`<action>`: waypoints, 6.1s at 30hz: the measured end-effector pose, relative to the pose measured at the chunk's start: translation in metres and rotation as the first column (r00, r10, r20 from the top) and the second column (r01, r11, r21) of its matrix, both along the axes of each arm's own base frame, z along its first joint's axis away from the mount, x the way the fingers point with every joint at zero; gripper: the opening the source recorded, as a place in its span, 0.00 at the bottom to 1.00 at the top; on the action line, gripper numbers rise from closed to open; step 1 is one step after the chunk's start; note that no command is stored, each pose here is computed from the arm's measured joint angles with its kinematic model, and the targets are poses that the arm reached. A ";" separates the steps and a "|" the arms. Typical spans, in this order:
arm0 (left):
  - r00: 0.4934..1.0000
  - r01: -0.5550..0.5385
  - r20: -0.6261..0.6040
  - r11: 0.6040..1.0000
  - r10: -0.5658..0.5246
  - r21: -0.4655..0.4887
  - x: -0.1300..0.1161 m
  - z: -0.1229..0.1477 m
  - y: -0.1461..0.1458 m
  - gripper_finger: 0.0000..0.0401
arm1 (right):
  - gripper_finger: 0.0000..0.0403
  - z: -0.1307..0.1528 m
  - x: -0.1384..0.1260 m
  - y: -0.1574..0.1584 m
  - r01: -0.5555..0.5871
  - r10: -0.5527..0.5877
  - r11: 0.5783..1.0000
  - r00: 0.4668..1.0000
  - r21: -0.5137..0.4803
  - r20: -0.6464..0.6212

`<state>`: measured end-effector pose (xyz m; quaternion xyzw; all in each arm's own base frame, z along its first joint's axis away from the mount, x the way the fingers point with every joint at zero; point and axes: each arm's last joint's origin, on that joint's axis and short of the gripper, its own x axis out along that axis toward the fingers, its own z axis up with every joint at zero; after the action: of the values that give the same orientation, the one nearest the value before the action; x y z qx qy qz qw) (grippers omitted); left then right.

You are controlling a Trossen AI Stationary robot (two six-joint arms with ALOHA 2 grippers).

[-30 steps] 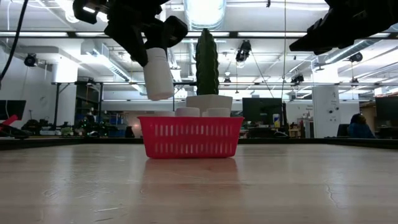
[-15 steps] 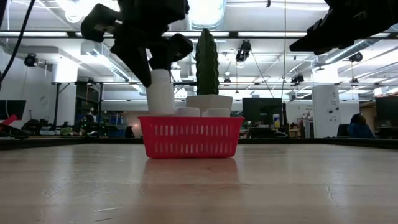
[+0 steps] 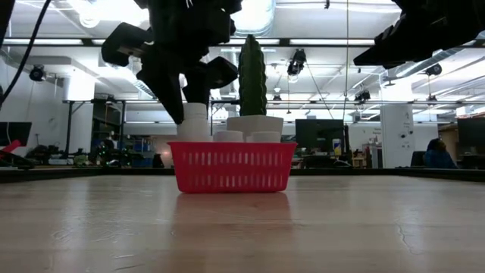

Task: Pick and place pill bottles into a basket
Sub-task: Put the white pill bottle into the red bin, then return to Home Position

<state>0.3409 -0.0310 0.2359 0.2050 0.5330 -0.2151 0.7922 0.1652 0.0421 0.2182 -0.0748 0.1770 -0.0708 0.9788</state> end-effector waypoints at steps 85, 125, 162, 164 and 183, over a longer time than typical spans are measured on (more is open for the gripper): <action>0.493 0.001 0.820 0.942 0.291 -0.336 -0.207 0.037 0.018 0.00 | 0.02 -0.032 -0.074 -0.021 -0.150 0.151 0.988 0.930 -0.029 0.335; 0.392 0.020 0.837 0.906 0.382 -0.423 -0.240 -0.063 0.021 0.00 | 0.02 -0.046 -0.075 -0.018 -0.278 0.253 0.959 0.923 0.048 0.289; 0.412 0.007 0.834 0.914 0.368 -0.406 -0.238 -0.065 0.021 0.00 | 0.02 -0.043 -0.073 -0.016 -0.305 0.274 0.952 0.897 0.037 0.347; 0.412 0.007 0.834 0.914 0.368 -0.406 -0.238 -0.065 0.021 0.00 | 0.02 -0.043 -0.073 -0.016 -0.305 0.273 0.952 0.897 0.039 0.348; 0.410 0.008 0.834 0.913 0.369 -0.408 -0.238 -0.065 0.021 0.00 | 0.02 -0.043 -0.073 -0.016 -0.305 0.272 0.952 0.897 0.042 0.348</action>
<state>0.1028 -0.0101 0.1708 0.0837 0.0005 -0.0748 0.9937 0.0921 0.0256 0.1748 -0.0402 -0.0036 0.0718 0.9966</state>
